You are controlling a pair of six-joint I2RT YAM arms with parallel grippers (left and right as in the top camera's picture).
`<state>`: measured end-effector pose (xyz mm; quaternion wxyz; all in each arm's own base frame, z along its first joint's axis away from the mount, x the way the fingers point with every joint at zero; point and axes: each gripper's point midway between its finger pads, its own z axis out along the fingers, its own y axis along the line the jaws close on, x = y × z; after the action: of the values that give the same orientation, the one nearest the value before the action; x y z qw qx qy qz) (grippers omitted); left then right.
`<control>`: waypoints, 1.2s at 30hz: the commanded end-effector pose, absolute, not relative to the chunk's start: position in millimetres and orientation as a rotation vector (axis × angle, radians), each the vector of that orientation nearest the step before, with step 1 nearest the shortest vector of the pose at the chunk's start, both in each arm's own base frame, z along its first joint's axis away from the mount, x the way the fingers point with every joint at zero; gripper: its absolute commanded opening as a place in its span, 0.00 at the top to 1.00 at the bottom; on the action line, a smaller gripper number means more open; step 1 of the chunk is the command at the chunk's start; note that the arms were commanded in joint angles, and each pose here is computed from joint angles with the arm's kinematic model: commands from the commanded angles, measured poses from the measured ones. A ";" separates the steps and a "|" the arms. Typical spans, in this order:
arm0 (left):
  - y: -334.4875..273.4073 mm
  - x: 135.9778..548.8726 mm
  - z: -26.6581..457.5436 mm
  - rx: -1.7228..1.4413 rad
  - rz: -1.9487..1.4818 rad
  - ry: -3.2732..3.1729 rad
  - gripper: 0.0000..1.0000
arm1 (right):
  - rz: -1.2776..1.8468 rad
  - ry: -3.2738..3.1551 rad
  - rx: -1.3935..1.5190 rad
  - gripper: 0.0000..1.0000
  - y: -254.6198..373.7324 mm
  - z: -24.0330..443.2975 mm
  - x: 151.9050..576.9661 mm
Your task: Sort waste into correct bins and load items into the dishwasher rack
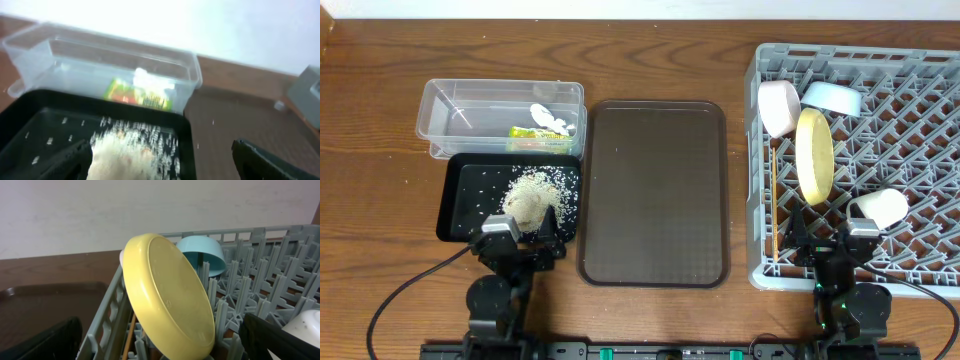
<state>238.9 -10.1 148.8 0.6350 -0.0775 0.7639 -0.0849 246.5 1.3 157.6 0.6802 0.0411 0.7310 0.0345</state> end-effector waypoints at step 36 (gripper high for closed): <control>-5.6 243.8 136.5 -0.075 -0.073 1.725 0.08 | 0.058 1.640 0.090 0.01 -0.9 157.3 246.3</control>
<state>244.9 -10.3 152.8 0.6681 -0.0305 0.7418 -0.0485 246.5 1.3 157.6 0.6802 0.0411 0.7310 0.0345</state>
